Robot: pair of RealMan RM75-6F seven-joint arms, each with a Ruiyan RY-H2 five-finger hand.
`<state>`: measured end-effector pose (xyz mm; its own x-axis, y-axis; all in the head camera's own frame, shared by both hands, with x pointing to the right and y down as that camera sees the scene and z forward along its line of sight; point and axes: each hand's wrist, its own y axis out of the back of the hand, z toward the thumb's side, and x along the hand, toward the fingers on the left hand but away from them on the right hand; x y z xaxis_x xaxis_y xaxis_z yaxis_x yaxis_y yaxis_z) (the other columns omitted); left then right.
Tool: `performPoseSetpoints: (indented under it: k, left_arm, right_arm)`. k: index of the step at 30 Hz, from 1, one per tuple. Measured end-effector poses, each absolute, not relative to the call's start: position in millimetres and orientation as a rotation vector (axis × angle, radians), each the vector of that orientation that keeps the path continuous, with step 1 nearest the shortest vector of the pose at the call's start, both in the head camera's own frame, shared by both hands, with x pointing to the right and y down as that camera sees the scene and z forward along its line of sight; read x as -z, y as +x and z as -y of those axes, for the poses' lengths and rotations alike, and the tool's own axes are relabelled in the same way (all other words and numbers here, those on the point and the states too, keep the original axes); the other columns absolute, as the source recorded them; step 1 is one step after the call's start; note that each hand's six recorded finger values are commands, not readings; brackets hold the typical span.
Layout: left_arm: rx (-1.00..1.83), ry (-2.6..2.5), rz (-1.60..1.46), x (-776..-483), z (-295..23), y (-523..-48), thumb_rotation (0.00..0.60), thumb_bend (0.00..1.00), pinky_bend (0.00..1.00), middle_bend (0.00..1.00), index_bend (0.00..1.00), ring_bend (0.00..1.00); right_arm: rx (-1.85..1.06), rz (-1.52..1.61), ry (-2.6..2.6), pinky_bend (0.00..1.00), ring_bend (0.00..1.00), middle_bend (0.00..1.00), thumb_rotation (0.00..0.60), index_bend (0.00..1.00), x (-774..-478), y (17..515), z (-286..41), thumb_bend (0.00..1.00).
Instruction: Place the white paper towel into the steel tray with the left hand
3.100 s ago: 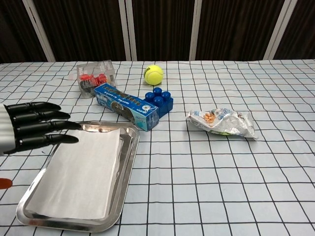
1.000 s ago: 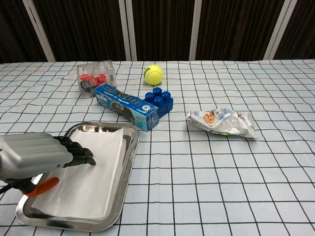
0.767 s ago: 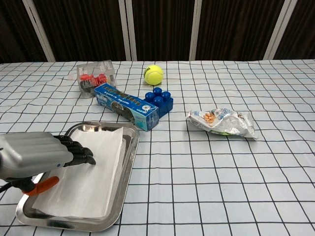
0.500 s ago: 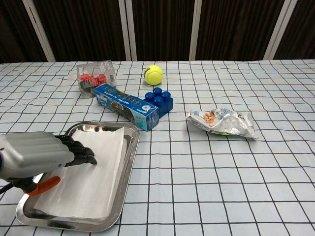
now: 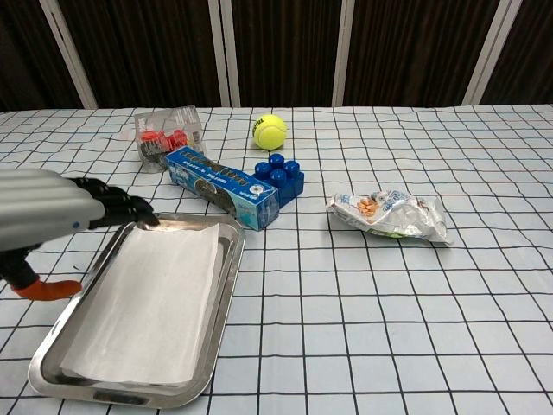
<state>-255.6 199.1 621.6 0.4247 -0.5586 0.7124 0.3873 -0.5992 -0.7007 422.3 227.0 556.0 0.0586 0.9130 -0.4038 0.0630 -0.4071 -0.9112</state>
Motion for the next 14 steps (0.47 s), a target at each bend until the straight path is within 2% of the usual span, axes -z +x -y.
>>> performPoseSetpoints:
  k: [3,8,14]
  left_arm:
    - [1.313,-1.754,-0.274,-604,-192,-268,0.6,0.11,0.0,0.0,0.0,0.0]
    - [1.282,-1.683,-0.567,-571,-187,-303,0.6,0.07,0.0,0.0,0.0,0.0]
    - [1.333,-1.535,-0.838,-551,-209,-374,0.6,0.07,0.0,0.0,0.0,0.0]
  right_arm:
    - [-1.438,0.999,-1.588,0.0,0.0,0.0,0.6,0.0,-556,422,-227,0.31]
    - [-1.433,0.994,-1.578,0.0,0.0,0.0,0.6,0.0,-556,421,-227,0.31]
    - [-1.426,0.982,-1.575,0.0,0.0,0.0,0.6,0.0,-557,418,-227,0.31]
